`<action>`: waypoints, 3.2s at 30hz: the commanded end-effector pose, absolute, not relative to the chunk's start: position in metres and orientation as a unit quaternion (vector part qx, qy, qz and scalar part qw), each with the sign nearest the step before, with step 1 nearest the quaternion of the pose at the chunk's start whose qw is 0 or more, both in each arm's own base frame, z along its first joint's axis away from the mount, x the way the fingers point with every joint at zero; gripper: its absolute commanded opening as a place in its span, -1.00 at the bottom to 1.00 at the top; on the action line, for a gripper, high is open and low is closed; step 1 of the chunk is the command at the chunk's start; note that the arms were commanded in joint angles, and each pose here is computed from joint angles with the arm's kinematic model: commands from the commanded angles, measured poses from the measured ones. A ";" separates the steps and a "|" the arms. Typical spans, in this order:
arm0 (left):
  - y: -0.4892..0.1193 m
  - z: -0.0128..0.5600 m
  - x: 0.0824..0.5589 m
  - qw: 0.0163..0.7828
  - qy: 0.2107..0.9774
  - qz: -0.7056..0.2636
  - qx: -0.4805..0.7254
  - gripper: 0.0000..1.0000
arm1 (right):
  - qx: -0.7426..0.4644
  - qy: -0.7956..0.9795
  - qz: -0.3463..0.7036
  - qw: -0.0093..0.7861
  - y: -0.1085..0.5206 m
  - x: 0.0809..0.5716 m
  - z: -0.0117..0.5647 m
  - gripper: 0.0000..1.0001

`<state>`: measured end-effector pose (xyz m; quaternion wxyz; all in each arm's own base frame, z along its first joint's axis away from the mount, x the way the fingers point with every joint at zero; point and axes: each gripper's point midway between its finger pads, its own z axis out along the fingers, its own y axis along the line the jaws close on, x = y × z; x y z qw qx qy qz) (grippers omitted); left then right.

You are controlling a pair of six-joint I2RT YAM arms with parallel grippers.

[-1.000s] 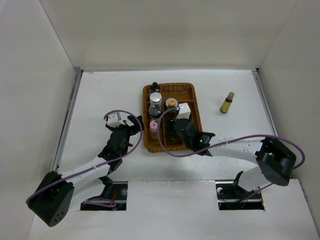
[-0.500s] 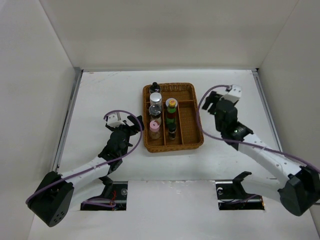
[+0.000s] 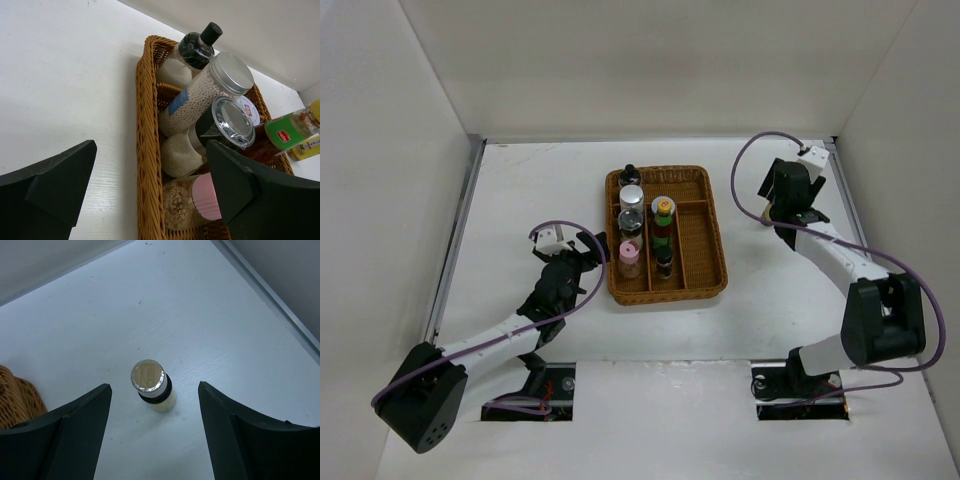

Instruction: Organize the condiment bottles

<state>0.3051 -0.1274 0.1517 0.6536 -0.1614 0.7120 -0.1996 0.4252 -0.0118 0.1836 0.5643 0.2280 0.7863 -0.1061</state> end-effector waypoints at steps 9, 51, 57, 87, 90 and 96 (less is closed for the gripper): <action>-0.131 0.161 0.307 0.661 0.699 -0.218 -0.166 0.85 | 0.234 0.784 -0.092 0.568 -0.020 0.464 0.184 0.45; -0.079 0.159 0.307 0.677 0.673 -0.160 -0.250 1.00 | 0.038 0.760 0.123 0.637 0.206 0.456 0.231 -0.45; -0.078 0.155 0.307 0.672 0.676 -0.161 -0.254 1.00 | 0.026 0.766 0.101 0.634 0.210 0.461 0.214 -0.44; -0.068 0.161 0.302 0.678 0.662 -0.162 -0.275 1.00 | 0.180 0.693 0.126 0.687 0.138 0.375 0.269 1.00; -0.061 0.157 0.304 0.669 0.669 -0.150 -0.288 1.00 | 0.240 0.688 0.145 0.669 0.111 0.356 0.236 1.00; -0.042 0.127 0.315 0.608 0.716 -0.093 -0.329 1.00 | 0.312 0.663 0.160 0.661 0.063 0.329 0.210 1.00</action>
